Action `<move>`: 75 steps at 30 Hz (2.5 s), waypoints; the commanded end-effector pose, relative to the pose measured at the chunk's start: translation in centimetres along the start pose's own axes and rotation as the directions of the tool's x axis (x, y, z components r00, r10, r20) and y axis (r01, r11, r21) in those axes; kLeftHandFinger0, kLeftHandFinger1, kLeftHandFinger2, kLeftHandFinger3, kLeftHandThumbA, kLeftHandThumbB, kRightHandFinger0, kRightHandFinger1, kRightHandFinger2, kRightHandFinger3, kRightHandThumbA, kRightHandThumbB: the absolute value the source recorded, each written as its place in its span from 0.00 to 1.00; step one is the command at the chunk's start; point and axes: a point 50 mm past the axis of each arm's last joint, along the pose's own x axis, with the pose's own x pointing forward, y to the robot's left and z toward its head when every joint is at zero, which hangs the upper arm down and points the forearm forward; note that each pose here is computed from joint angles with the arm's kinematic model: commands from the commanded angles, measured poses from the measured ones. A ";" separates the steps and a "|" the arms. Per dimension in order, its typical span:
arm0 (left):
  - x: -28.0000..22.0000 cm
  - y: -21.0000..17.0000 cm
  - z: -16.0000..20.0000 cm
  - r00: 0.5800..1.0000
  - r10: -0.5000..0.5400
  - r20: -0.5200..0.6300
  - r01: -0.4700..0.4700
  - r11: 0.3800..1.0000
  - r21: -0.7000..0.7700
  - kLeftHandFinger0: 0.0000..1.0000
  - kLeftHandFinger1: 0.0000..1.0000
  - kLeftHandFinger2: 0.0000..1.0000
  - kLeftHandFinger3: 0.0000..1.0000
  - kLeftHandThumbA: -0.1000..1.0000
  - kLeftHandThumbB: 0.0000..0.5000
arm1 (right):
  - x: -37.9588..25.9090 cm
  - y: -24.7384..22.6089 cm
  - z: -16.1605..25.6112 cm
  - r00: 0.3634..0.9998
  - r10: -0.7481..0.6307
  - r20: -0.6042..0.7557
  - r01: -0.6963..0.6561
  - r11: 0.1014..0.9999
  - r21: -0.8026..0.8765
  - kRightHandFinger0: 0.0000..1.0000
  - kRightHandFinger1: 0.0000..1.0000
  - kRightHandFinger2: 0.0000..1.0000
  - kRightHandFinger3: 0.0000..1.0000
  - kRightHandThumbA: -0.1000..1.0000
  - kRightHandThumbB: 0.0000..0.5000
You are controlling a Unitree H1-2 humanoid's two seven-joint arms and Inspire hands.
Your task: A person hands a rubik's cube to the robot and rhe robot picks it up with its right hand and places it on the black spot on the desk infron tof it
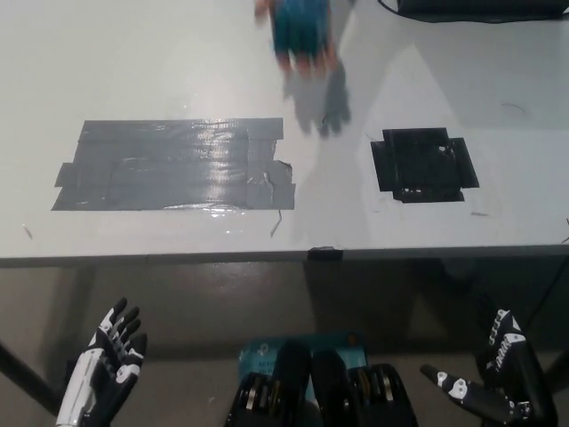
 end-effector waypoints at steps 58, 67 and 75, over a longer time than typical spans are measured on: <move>1.6 -0.9 2.0 0.991 -0.111 0.078 0.097 0.982 0.163 0.76 0.92 0.93 1.00 0.63 0.61 | 33.7 3.0 24.1 0.874 0.397 -0.281 -0.486 0.672 -0.559 1.00 1.00 1.00 1.00 0.87 1.00; 1.9 -0.9 2.4 0.991 -0.110 0.075 0.097 0.983 0.158 0.71 0.87 0.90 1.00 0.63 0.63 | 34.4 2.9 23.1 0.769 0.327 -0.549 -0.637 0.334 -0.695 1.00 1.00 1.00 1.00 0.45 0.80; 2.1 -0.9 2.3 0.989 -0.120 0.088 0.106 0.982 0.156 0.66 0.81 0.86 1.00 0.60 0.56 | 34.4 1.3 21.6 0.850 0.192 -0.490 -0.526 0.272 -0.806 0.93 0.92 0.77 0.39 0.02 0.68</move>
